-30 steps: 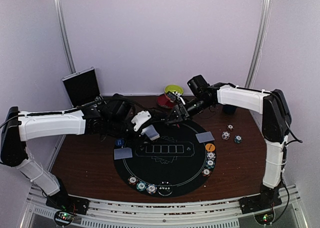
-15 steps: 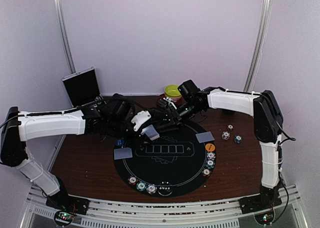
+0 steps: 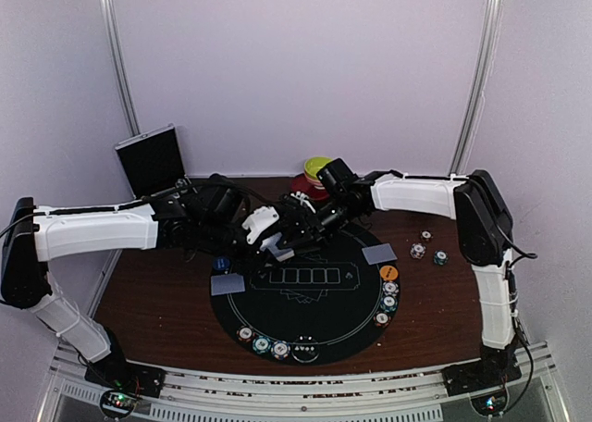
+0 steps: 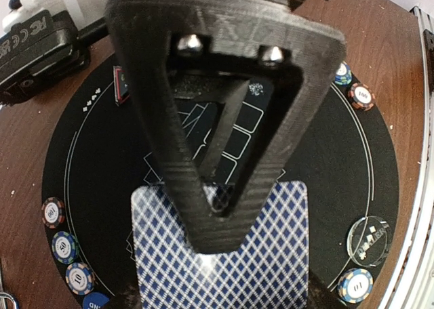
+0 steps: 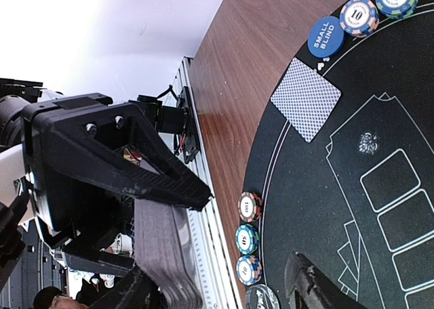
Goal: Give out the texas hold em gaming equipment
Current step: Distribute the poker card in the big blind area, then pick up the poker card from the face-down deck piles.
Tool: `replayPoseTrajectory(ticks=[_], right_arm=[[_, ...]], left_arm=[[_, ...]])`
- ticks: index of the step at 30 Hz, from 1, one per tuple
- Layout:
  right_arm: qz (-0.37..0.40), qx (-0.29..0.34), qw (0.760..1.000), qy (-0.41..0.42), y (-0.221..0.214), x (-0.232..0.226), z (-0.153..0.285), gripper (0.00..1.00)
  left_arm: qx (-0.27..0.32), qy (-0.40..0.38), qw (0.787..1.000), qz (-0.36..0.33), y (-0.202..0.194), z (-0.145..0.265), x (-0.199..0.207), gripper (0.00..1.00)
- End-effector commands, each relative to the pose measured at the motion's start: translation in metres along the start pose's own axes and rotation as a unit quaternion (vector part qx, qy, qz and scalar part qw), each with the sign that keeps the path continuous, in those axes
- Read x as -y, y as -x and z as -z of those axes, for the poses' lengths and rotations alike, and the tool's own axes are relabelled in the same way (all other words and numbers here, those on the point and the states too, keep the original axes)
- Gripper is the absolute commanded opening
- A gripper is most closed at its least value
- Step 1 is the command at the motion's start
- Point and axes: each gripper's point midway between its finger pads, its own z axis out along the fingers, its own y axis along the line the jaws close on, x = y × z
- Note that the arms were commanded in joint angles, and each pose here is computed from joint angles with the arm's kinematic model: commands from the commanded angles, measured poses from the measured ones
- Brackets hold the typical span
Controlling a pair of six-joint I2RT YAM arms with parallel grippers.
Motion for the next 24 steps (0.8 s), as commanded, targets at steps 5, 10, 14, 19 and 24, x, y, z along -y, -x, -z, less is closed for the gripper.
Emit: replayPoseTrajectory(ticks=[5, 10, 14, 19, 24], right_arm=[[-0.007, 0.016, 1.0, 0.026, 0.017, -0.005, -0.015, 0.63], [-0.01, 0.012, 0.999, 0.033, 0.016, -0.007, -0.021, 0.62], [-0.015, 0.009, 0.999, 0.031, 0.015, -0.002, -0.025, 0.58], [-0.021, 0.002, 1.0, 0.003, 0.009, 0.015, -0.024, 0.48], [-0.019, 0.004, 1.0, -0.025, 0.006, 0.028, -0.011, 0.43]], left_arm=[[0.036, -0.004, 0.999, -0.007, 0.02, 0.009, 0.003, 0.58], [0.035, -0.005, 0.999, -0.006, 0.02, 0.008, 0.003, 0.58], [0.035, -0.005, 0.999, -0.007, 0.02, 0.008, 0.004, 0.58], [0.036, -0.005, 0.999, -0.007, 0.02, 0.009, 0.004, 0.58], [0.037, -0.005, 0.999, -0.007, 0.02, 0.01, 0.004, 0.58]])
